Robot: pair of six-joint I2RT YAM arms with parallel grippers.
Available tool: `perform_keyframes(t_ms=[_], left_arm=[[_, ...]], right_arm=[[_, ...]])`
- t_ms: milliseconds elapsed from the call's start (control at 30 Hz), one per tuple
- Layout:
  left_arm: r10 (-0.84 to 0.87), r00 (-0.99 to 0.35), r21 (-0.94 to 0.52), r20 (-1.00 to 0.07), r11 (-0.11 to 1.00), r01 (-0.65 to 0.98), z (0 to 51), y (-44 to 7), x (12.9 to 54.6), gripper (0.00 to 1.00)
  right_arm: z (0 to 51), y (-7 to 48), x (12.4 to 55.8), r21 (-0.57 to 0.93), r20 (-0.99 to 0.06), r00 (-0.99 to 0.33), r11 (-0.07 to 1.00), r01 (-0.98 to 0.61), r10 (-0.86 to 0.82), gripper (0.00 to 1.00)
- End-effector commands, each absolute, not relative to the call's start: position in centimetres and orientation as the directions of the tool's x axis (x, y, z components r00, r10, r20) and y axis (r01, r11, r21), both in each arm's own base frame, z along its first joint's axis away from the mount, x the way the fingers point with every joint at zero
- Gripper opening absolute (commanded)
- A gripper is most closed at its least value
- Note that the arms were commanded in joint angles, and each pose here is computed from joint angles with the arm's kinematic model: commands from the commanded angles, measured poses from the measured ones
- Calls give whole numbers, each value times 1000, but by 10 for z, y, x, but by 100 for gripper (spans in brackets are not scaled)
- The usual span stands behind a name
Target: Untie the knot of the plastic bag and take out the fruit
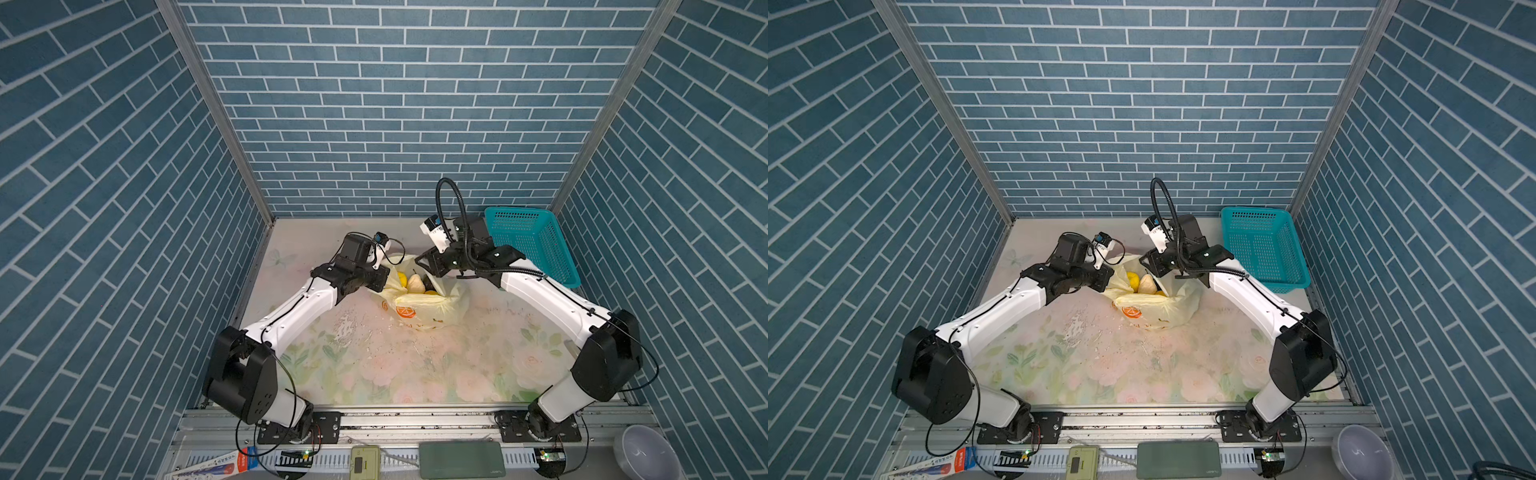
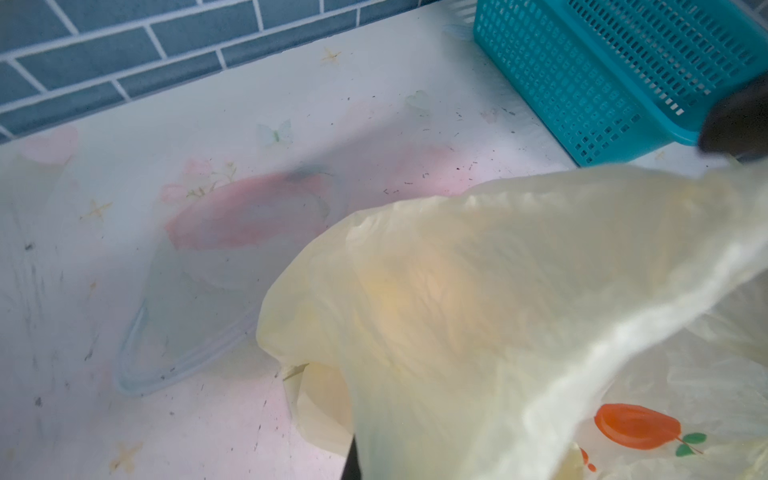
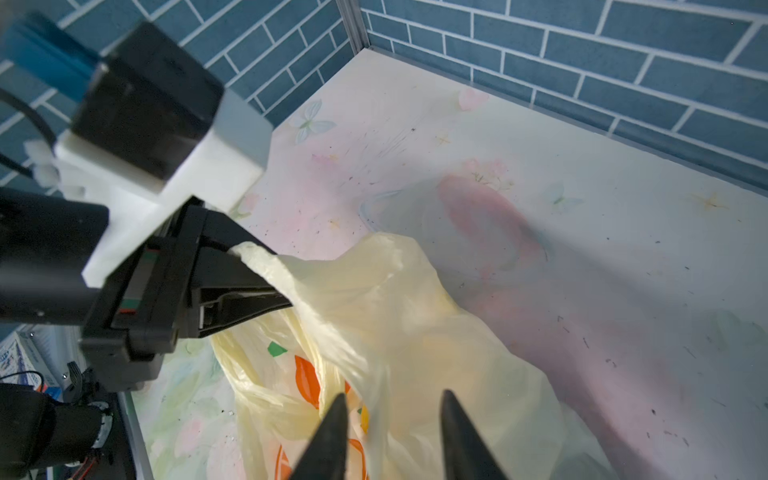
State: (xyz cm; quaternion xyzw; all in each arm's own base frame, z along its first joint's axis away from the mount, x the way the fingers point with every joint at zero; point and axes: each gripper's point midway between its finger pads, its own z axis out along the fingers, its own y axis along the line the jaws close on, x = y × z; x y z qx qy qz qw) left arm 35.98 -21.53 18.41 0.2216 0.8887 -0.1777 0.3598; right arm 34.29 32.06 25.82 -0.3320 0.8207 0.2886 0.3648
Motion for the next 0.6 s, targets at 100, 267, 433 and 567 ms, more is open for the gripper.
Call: perform_keyframes(t_ms=[100, 267, 433, 567], left_arm=[[146, -697, -253, -702, 864, 435, 218, -212, 330, 0], [101, -725, -319, -681, 851, 418, 223, -218, 319, 0], [85, -758, -351, -647, 849, 395, 221, -223, 319, 0], [47, -758, -371, -651, 851, 371, 231, -220, 318, 0]], right_arm=[[306, 295, 300, 291, -737, -592, 638, -713, -326, 68], [305, 318, 258, 437, -672, -668, 557, -707, -321, 66], [289, 350, 241, 552, -599, -741, 515, -656, -302, 60], [264, 359, 249, 578, -546, -798, 575, -579, -254, 51]])
